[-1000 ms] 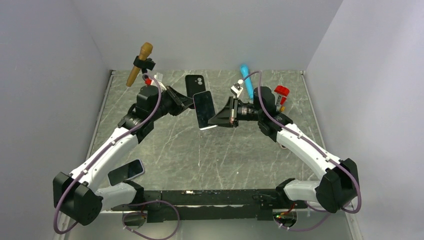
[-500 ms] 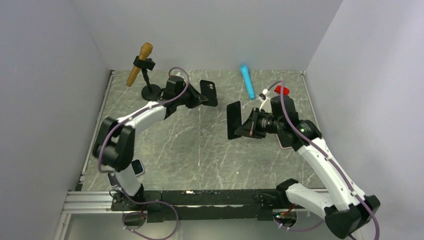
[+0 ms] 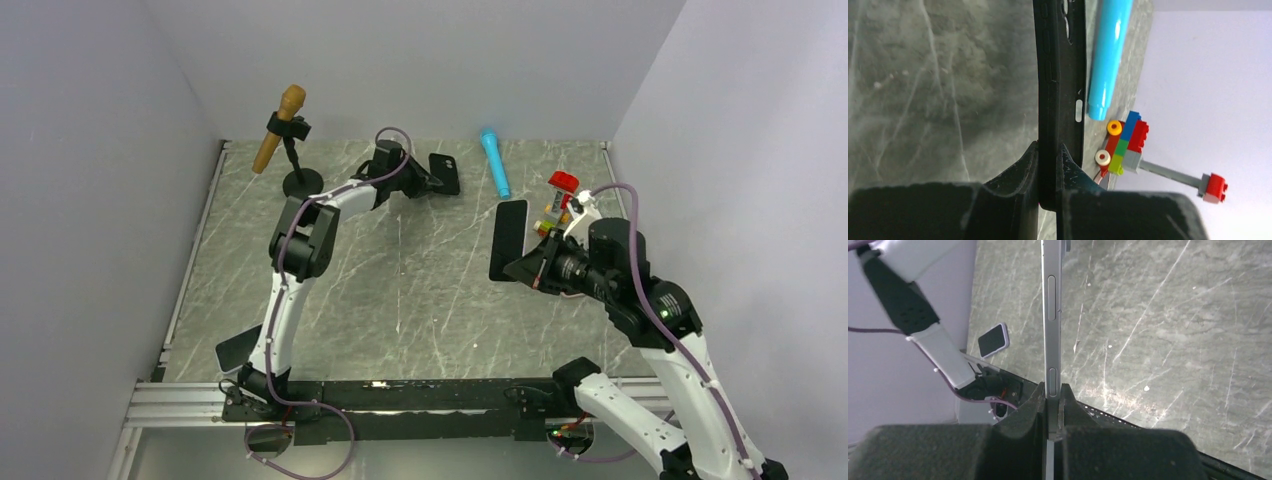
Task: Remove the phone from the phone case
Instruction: Place the phone case at the center of the board.
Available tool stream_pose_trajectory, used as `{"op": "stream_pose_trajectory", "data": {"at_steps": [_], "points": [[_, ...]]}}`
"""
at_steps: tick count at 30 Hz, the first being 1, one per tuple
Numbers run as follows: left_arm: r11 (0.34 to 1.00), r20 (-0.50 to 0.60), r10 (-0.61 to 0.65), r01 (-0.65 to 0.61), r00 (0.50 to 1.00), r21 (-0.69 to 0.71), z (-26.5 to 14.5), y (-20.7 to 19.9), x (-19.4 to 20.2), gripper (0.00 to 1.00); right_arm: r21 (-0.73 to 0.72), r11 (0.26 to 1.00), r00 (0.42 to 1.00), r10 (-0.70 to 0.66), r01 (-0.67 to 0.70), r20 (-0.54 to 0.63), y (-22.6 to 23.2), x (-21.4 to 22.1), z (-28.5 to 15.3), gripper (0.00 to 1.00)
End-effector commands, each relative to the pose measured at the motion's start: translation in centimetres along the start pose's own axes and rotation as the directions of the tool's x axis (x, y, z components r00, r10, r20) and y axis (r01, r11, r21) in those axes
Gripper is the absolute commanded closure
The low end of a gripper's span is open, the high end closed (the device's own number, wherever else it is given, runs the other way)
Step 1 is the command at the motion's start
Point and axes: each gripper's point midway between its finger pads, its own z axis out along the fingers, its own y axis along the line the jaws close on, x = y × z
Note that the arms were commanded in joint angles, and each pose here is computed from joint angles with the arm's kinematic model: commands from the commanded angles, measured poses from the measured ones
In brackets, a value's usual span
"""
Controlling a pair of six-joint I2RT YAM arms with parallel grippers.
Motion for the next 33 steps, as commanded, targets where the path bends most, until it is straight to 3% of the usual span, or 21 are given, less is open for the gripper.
{"op": "stream_pose_trajectory", "data": {"at_steps": [1, 3, 9, 14, 17, 19, 22, 27, 33], "points": [[0.993, 0.043, -0.021, 0.015, 0.999, 0.120, 1.3, -3.9, -2.3, 1.00, -0.049, 0.998, 0.993, -0.029, 0.034, 0.112, 1.7, -2.1, -2.2, 1.00], [0.991, 0.022, -0.031, 0.028, 0.999, 0.133, 2.0, -3.6, -2.1, 1.00, -0.044, 0.999, 0.994, -0.027, 0.031, 0.102, 1.5, -1.8, -2.3, 1.00], [0.995, -0.043, -0.071, 0.074, 0.997, 0.073, 2.5, -1.0, -1.5, 0.86, -0.079, 0.997, 0.994, -0.012, 0.021, 0.106, 2.2, -1.8, -2.5, 1.00], [0.998, -0.087, -0.060, 0.060, 0.994, 0.004, 1.3, -0.1, -1.7, 0.64, -0.111, 0.994, 0.996, 0.002, 0.008, 0.093, 2.7, -1.7, -2.0, 1.00], [0.998, -0.100, -0.054, 0.055, 0.993, 0.005, -0.3, -0.6, -2.0, 0.36, -0.131, 0.991, 0.996, 0.018, -0.007, 0.085, 2.9, -1.6, -1.6, 1.00], [0.999, -0.114, -0.043, 0.043, 0.993, 0.002, -1.7, -1.4, -1.9, 0.28, -0.148, 0.989, 0.997, 0.019, -0.008, 0.073, 3.2, -1.5, -1.2, 1.00], [1.000, -0.130, 0.010, -0.010, 0.991, -0.004, -4.6, -3.1, -1.6, 0.20, -0.129, 0.992, 1.000, 0.011, -0.007, 0.028, 2.9, -1.3, 0.2, 1.00], [0.989, -0.151, 0.091, -0.107, 0.984, -0.104, -11.5, -3.6, 0.5, 0.18, -0.105, 0.994, 0.997, 0.014, -0.023, -0.081, 2.0, -0.4, 4.0, 1.00], [0.934, -0.146, 0.189, -0.224, 0.971, -0.279, -22.2, -0.5, 4.5, 0.15, -0.171, 0.984, 0.985, 0.027, -0.057, -0.172, 2.0, 0.2, 9.4, 1.00]]}}
